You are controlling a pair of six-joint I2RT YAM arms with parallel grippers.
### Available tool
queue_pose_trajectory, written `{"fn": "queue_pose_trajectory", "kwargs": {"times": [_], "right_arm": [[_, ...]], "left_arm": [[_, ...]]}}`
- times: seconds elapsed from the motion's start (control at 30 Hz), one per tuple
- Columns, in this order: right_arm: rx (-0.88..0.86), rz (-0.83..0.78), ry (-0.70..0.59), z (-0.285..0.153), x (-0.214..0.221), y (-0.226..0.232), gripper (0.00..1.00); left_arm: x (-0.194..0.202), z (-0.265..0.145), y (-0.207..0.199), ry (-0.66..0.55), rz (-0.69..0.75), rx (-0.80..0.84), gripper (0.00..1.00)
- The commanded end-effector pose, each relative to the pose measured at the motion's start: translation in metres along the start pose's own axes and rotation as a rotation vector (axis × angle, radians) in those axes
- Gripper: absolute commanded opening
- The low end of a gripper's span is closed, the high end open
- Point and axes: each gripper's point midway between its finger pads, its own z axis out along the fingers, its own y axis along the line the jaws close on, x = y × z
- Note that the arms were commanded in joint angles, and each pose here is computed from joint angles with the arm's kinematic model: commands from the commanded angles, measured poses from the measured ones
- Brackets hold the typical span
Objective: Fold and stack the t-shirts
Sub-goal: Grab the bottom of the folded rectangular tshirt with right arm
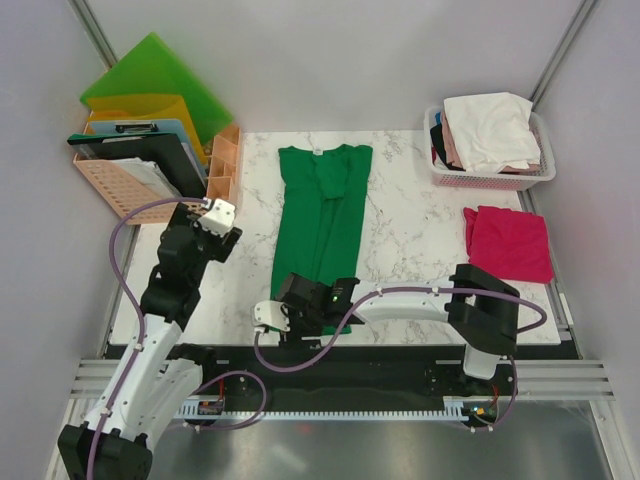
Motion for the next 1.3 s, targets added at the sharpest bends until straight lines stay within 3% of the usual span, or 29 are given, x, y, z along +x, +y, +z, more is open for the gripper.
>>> {"fn": "queue_pose_trajectory", "kwargs": {"times": [0.0, 0.67, 1.03, 1.27], "right_arm": [[0.007, -0.030, -0.050, 0.008, -0.020, -0.007, 0.77], [0.043, -0.012, 0.046, 0.015, 0.038, -0.004, 0.79], [0.134, -0.001, -0.026, -0.009, 0.014, -0.040, 0.78], [0.133, 0.020, -0.002, -0.004, 0.027, -0.050, 0.78]], "left_arm": [[-0.012, 0.000, 0.005, -0.036, -0.039, -0.007, 1.00], [-0.001, -0.004, -0.003, -0.035, -0.038, 0.010, 1.00], [0.003, -0.002, -0.009, -0.028, -0.045, 0.029, 1.00], [0.005, -0.002, -0.012, -0.027, -0.042, 0.039, 1.00]]}}
